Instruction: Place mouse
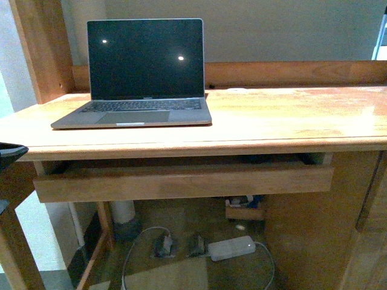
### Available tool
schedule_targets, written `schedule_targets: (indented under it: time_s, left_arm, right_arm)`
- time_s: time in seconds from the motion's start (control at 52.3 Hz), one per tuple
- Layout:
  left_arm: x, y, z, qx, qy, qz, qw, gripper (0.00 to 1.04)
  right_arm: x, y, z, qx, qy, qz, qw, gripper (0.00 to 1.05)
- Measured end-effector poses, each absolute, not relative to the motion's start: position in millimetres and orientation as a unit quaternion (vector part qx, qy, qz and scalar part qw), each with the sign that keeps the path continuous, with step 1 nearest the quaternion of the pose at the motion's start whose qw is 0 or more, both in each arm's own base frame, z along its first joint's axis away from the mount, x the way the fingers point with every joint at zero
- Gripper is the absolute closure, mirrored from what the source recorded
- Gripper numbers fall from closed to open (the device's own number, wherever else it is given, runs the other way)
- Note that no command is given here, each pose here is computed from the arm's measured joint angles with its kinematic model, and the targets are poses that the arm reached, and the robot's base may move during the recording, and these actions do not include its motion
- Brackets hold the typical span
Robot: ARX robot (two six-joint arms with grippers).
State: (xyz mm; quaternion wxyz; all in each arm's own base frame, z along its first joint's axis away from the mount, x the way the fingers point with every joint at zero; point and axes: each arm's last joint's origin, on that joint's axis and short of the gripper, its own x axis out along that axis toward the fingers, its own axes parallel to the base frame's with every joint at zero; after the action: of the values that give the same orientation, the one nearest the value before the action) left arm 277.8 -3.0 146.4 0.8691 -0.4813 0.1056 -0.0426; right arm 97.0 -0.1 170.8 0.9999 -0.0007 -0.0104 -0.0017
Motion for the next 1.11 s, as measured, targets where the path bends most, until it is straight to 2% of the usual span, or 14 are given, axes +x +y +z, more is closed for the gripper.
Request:
schedule_targets:
  time_s: [0.115, 0.21, 0.555, 0.708, 1.109]
  left_arm:
    - [283, 2, 145, -0.492, 0.09, -0.051, 0.864, 0.07]
    - [308, 3, 132, -0.513, 0.086, -0.042, 0.853, 0.07]
    - [367, -29, 90, -0.567, 0.14, -0.052, 0.81, 0.07]
    - [396, -39, 77, -0.582, 0.151, -0.027, 0.799, 0.07]
    - [400, -38, 73, -0.585, 0.143, -0.002, 0.798, 0.07]
  right_arm:
    - [97, 0, 171, -0.001, -0.01, -0.002, 1.0, 0.07]
    - [97, 0, 171, -0.001, -0.011, -0.002, 1.0, 0.07]
    - [97, 0, 171, -0.001, -0.01, -0.002, 1.0, 0.07]
    - [97, 0, 171, -0.001, -0.01, -0.002, 1.0, 0.07]
    - [97, 0, 171, -0.001, -0.011, -0.002, 1.0, 0.07]
